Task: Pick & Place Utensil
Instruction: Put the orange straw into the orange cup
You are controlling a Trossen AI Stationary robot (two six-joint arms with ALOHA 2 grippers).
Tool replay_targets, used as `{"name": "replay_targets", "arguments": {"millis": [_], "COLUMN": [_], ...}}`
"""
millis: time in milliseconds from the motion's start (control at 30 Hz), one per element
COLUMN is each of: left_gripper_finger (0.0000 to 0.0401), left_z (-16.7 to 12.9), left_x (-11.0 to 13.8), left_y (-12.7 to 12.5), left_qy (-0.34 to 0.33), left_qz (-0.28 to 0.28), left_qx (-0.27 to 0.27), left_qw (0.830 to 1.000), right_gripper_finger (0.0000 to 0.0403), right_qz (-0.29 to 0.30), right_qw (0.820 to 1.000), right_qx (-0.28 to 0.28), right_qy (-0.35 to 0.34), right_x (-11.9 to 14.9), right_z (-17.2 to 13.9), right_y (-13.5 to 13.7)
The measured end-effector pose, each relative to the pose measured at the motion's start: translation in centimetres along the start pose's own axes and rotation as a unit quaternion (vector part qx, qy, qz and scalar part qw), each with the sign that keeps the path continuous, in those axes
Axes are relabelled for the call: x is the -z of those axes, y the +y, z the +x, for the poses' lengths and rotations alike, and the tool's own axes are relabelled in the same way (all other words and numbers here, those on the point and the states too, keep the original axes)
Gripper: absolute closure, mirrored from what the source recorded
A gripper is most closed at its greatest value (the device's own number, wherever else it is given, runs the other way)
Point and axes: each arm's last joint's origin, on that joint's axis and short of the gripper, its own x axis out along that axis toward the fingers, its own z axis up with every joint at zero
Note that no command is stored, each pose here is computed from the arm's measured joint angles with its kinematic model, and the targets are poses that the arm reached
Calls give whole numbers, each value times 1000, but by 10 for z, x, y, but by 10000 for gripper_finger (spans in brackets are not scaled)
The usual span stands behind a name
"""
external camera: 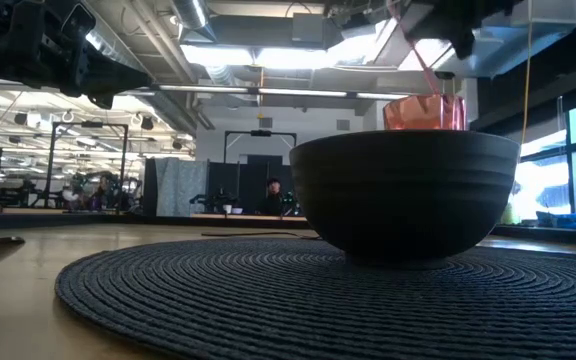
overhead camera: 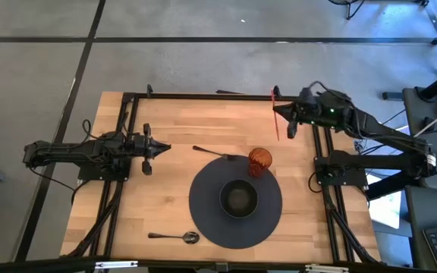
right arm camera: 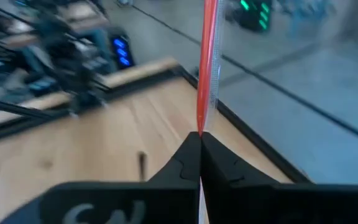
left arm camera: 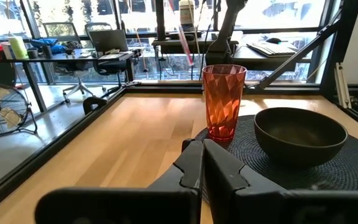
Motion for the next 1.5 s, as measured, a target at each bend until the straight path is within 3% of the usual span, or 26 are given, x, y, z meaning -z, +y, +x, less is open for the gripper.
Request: {"name": "replay_targets", "arguments": {"millis": [333, 600, 733, 1067, 1500], "left_gripper_finger": [394, 397, 396, 397, 396], "left_z": [0, 0, 0, 0, 0], "left_x": [0, 0, 0, 0, 0], "left_y": [0, 0, 0, 0, 0], "left_qy": [0, 0, 0, 0, 0], "left_qz": [0, 0, 0, 0, 0], "left_qx": [0, 0, 0, 1, 1], "left_qw": [1000, 1000, 1000, 1000, 1000], "right_gripper_finger": [402, 402, 402, 403, 403], "right_qz": [-61, -86, -109, -90, -66], "right_qw": [985, 975, 975, 975, 983], "right_qx": [-119, -183, -172, -169, -156], "right_qy": [-109, -93, -88, -113, -73], "right_x": [-17, 6, 32, 96, 131], "right_z": [-9, 13, 20, 27, 28], "right_y": [39, 70, 78, 75, 72]}}
